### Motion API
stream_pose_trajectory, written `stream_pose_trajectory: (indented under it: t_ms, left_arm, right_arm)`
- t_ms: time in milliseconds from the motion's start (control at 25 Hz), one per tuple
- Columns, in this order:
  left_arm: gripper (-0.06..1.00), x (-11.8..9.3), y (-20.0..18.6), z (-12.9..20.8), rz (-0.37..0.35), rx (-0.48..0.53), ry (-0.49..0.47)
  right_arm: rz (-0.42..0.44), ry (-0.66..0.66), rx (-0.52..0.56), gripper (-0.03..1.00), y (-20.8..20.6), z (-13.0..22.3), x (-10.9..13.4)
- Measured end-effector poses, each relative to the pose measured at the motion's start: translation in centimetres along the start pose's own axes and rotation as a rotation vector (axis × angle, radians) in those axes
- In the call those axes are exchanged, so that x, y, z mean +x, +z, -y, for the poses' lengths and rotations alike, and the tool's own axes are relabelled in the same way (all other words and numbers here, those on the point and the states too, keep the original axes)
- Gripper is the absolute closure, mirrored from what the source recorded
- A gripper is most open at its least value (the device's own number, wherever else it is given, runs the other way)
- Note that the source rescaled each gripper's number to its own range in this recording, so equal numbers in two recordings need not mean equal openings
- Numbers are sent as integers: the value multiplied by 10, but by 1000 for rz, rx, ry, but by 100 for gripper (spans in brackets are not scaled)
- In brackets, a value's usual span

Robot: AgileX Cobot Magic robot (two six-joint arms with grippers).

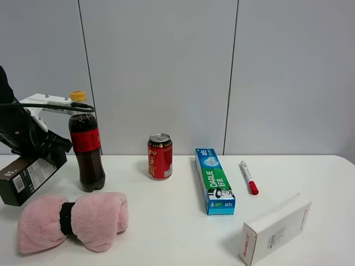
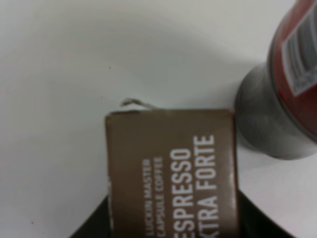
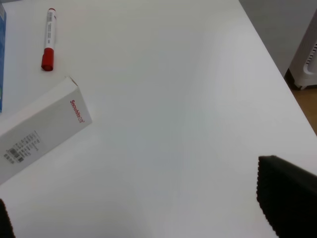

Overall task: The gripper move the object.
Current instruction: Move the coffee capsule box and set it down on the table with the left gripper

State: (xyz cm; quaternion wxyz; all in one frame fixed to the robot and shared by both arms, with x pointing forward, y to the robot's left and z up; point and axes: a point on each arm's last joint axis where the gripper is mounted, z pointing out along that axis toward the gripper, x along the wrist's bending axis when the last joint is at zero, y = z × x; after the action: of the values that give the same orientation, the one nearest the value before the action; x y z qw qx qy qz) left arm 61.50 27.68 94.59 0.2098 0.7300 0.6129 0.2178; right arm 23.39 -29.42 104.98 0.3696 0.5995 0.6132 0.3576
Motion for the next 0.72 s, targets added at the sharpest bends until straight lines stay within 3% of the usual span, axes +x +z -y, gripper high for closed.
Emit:
stream_pose_trajectory:
  t_ms: [360, 720]
  left_arm:
    - [93, -3, 9, 31, 6, 55, 0]
    - [93, -3, 9, 31, 4, 43, 0]
  right_arm:
    - [0, 0, 0, -3, 0, 0, 0]
    - [0, 0, 0, -3, 0, 0, 0]
